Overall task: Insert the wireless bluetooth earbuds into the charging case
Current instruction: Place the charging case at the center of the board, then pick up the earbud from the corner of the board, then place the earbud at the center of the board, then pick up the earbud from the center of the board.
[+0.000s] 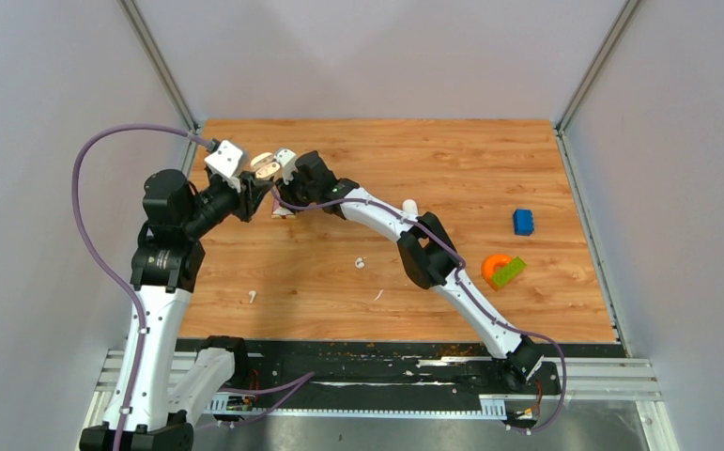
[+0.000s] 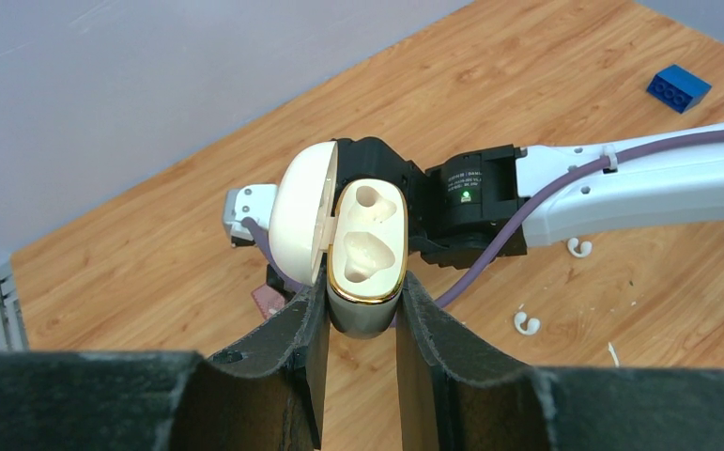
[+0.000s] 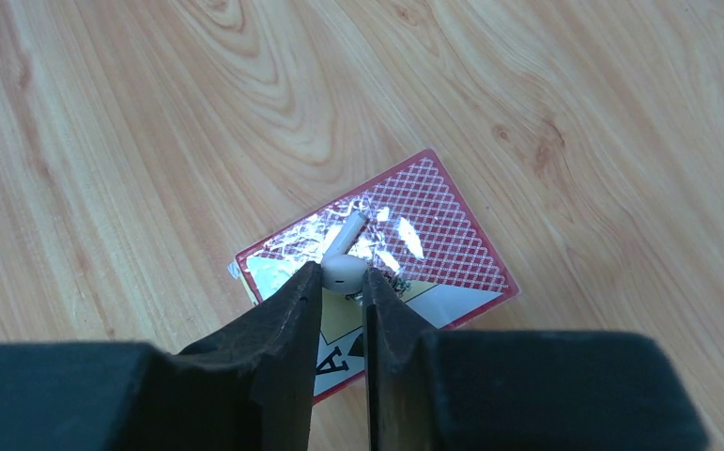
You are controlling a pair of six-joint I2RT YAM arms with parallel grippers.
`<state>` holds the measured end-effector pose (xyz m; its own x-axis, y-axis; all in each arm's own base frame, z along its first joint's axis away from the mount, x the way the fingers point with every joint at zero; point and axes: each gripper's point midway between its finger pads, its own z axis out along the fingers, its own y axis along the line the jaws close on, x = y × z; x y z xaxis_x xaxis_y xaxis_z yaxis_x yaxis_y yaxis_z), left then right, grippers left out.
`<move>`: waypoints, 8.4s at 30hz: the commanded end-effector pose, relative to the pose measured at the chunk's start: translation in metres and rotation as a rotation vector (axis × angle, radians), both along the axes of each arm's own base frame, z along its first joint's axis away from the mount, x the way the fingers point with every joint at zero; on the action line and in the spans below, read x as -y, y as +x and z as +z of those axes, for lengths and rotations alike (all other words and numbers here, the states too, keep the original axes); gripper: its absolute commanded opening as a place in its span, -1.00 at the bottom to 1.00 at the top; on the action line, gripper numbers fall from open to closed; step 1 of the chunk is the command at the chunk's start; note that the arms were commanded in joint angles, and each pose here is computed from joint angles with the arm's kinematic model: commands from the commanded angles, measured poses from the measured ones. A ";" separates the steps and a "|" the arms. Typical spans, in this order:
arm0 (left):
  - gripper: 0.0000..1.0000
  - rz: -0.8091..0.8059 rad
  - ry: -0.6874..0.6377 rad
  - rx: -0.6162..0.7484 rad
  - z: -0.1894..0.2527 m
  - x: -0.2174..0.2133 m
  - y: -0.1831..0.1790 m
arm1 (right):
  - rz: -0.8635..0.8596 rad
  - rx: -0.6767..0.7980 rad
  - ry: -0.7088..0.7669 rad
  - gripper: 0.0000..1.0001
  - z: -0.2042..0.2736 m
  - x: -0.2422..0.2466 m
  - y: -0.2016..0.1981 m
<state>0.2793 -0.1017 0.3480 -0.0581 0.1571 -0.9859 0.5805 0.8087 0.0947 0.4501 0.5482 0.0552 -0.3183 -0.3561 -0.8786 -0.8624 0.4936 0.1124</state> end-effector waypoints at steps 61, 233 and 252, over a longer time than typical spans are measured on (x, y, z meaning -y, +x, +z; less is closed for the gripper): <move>-0.86 -0.312 -0.597 -0.962 -0.224 0.117 0.034 | -0.364 0.102 0.010 -0.30 0.242 0.356 -0.026; 0.97 0.344 -0.400 -0.720 -0.146 -0.042 0.047 | 0.878 0.312 -0.355 0.15 0.044 0.168 -0.137; 0.69 0.258 -0.516 -0.696 -0.135 -0.031 0.046 | 0.862 0.232 -0.463 0.11 -0.013 0.150 -0.113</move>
<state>0.3219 -0.0666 0.2000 -0.6649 -0.3847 -0.6402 0.1171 0.7928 -0.5981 0.3361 0.3879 0.0374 0.3659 -0.7099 -0.6019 -0.9250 -0.3485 -0.1514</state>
